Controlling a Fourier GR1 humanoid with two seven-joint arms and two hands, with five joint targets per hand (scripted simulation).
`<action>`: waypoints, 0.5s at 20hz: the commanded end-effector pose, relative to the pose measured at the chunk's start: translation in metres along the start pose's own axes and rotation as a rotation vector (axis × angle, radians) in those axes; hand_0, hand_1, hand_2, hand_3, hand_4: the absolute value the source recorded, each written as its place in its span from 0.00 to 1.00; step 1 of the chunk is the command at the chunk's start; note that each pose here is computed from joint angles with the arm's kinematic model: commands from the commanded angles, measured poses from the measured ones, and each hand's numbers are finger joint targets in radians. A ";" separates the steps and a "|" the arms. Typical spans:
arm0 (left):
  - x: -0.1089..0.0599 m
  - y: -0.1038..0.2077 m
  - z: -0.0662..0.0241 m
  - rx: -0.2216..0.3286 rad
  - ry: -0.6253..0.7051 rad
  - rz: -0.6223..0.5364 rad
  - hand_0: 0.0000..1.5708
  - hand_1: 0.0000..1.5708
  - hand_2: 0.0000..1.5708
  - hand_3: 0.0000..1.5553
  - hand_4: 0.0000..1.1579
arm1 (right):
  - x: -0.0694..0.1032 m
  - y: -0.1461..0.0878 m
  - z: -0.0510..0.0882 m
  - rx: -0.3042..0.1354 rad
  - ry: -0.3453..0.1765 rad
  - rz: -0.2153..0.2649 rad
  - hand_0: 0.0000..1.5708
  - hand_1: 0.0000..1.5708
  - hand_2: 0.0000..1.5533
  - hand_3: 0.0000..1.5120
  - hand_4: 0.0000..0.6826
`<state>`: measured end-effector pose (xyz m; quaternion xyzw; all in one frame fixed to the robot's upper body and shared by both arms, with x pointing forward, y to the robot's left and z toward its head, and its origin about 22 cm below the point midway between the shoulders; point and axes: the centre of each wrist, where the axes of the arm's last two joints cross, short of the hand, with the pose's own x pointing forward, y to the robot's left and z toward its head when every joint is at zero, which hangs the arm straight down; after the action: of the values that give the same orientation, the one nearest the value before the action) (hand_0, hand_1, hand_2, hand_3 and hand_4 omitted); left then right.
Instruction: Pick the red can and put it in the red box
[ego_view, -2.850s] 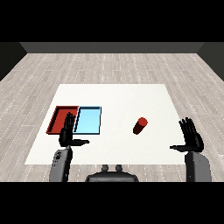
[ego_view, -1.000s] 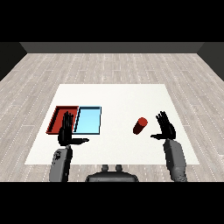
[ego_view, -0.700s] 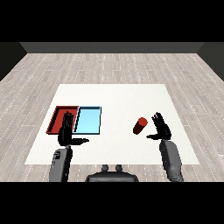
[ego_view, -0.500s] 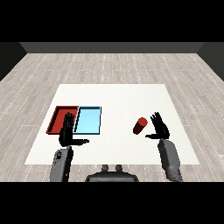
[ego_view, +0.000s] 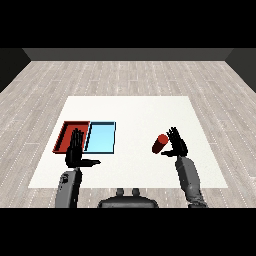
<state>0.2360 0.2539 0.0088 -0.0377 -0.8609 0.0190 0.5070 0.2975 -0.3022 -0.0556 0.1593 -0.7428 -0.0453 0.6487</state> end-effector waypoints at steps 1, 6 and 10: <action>0.008 -0.008 0.0018 0.016 -0.015 0.012 0.00 0.00 0.00 0.00 0.00 | -0.015 0.008 0.003 0.000 0.018 0.012 0.00 0.00 0.00 0.00 0.00; 0.001 -0.007 0.0024 0.004 0.010 0.004 0.00 0.00 0.00 0.00 0.00 | -0.006 0.009 -0.007 -0.009 0.031 0.008 0.00 0.00 0.00 0.00 0.00; 0.013 0.005 0.0010 -0.007 -0.007 0.005 0.00 0.00 0.00 0.00 0.00 | -0.008 0.014 -0.005 -0.040 0.054 0.012 0.00 0.00 0.00 0.00 0.00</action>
<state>0.2336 0.2492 0.0134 -0.0406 -0.8630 0.0205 0.5032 0.2997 -0.2922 -0.0595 0.1518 -0.7314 -0.0437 0.6634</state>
